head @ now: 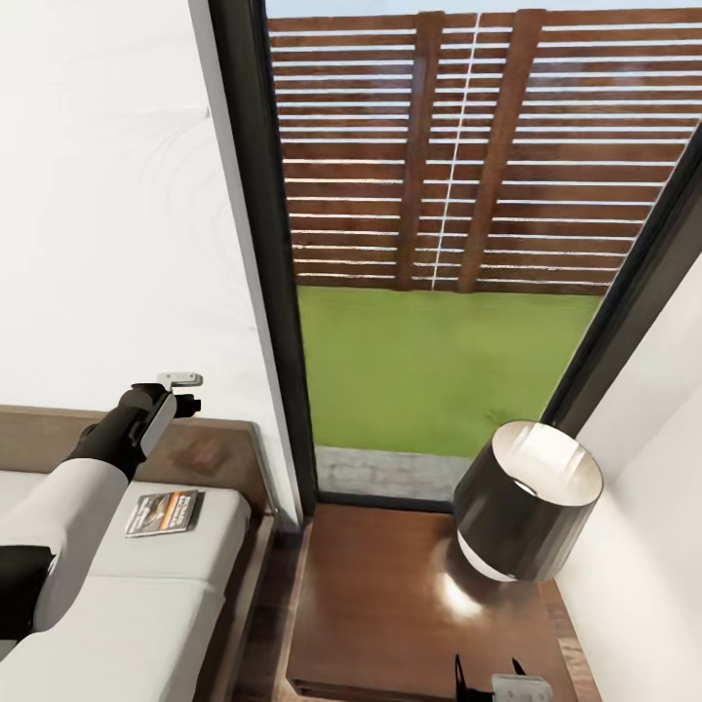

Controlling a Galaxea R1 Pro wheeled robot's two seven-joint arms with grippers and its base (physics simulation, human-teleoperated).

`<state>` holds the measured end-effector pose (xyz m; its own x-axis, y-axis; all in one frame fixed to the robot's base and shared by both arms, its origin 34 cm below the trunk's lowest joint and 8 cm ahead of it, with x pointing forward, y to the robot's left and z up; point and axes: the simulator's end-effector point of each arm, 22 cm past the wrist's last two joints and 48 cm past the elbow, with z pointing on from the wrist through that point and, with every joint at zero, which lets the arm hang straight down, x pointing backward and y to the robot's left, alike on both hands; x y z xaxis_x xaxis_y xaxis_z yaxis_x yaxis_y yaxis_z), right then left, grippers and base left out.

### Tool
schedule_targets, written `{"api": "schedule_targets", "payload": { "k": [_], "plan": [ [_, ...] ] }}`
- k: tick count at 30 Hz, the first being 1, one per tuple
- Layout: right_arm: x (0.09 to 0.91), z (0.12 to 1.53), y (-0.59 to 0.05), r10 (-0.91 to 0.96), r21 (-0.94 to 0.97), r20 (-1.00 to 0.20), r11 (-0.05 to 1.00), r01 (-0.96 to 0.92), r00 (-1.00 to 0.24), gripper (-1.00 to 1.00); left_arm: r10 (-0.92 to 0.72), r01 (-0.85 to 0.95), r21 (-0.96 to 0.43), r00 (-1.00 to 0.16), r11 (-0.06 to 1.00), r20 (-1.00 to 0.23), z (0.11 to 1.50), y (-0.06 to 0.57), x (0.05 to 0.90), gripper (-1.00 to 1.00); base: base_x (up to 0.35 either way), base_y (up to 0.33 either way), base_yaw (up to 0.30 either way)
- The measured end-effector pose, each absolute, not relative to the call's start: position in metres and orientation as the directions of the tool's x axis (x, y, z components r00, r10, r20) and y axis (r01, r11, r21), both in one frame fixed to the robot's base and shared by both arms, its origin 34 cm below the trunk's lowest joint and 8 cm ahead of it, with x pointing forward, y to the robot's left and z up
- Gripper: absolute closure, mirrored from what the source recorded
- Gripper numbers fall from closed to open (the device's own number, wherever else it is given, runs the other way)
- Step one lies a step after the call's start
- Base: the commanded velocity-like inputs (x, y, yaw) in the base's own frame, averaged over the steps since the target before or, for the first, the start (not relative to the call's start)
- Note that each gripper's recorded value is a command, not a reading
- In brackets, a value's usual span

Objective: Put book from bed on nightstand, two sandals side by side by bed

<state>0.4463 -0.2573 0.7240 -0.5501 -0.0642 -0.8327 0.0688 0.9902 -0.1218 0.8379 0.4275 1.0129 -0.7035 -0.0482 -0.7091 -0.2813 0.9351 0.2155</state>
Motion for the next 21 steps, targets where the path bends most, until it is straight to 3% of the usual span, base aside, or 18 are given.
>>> {"api": "schedule_targets", "payload": {
  "k": [12,21],
  "plan": [
    [0.4465,0.7239,-0.2569,-0.065,-0.122,-0.832,0.99,0.067,-0.55,-1.0,-0.048,-0.281,0.215,-0.704,0.935,-0.709,1.0128,0.4274,0.838,-1.0,0.01,0.0,0.0],
    [0.4462,0.7237,-0.2568,-0.065,-0.122,-0.832,0.99,0.067,-0.551,-1.0,-0.048,-0.281,0.216,-0.703,0.935,-0.709,1.0129,0.4274,0.8379,-1.0,0.019,0.0,-0.145]
  ]
}}
